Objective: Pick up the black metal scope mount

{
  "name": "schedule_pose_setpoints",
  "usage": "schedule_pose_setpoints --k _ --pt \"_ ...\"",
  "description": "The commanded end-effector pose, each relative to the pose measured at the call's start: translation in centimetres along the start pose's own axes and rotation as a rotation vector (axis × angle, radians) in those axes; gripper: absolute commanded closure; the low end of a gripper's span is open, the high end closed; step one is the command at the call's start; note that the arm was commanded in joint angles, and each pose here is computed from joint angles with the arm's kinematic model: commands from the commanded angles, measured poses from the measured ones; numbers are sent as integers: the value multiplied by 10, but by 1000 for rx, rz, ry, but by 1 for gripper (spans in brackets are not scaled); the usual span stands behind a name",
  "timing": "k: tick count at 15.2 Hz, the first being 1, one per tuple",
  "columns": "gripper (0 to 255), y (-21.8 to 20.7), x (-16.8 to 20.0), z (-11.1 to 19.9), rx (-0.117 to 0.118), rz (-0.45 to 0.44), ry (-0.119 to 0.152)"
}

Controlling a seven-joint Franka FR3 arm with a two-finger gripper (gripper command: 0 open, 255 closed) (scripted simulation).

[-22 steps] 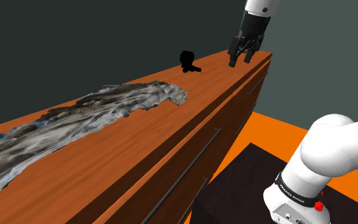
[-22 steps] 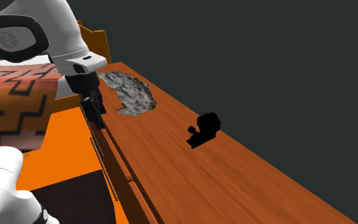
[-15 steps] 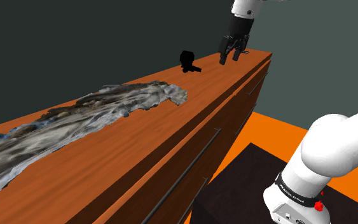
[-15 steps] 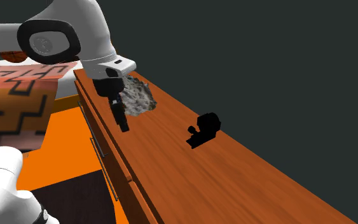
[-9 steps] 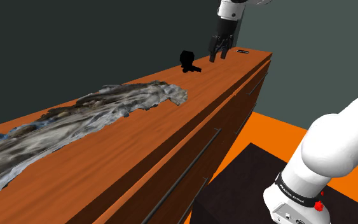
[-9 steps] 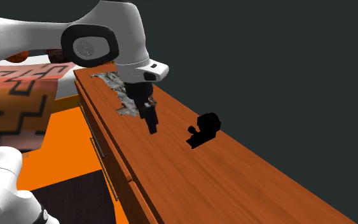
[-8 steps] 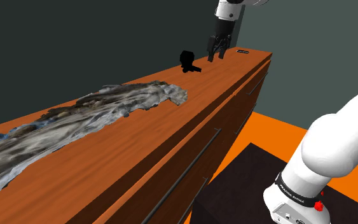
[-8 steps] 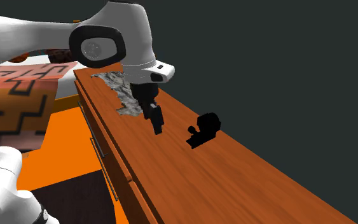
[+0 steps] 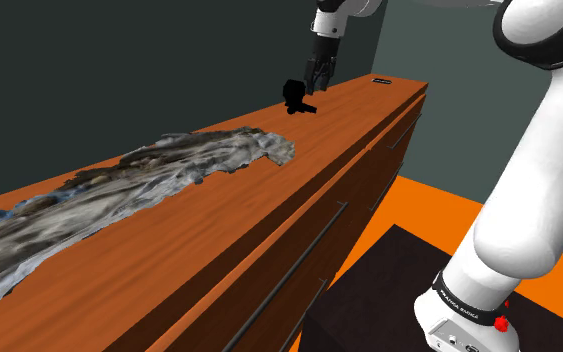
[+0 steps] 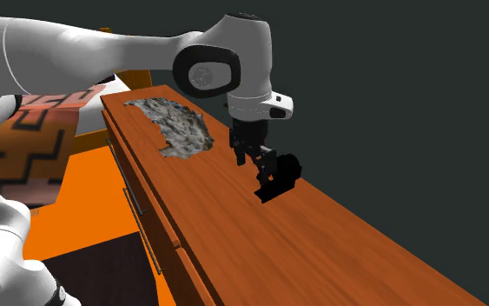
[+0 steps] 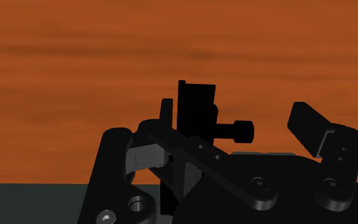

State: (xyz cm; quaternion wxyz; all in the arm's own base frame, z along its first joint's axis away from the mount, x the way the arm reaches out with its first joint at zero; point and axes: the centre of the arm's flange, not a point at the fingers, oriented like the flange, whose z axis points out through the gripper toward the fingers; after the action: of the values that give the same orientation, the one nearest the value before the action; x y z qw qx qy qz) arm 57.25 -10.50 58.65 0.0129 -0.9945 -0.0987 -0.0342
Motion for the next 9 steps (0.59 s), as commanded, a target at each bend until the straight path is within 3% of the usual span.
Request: schedule_pose_setpoints --k 1,3,9 --pt "0 13 22 8 10 -32 -9" --pt "0 20 40 13 18 -54 -15" --pt "0 21 37 45 18 -54 -15"
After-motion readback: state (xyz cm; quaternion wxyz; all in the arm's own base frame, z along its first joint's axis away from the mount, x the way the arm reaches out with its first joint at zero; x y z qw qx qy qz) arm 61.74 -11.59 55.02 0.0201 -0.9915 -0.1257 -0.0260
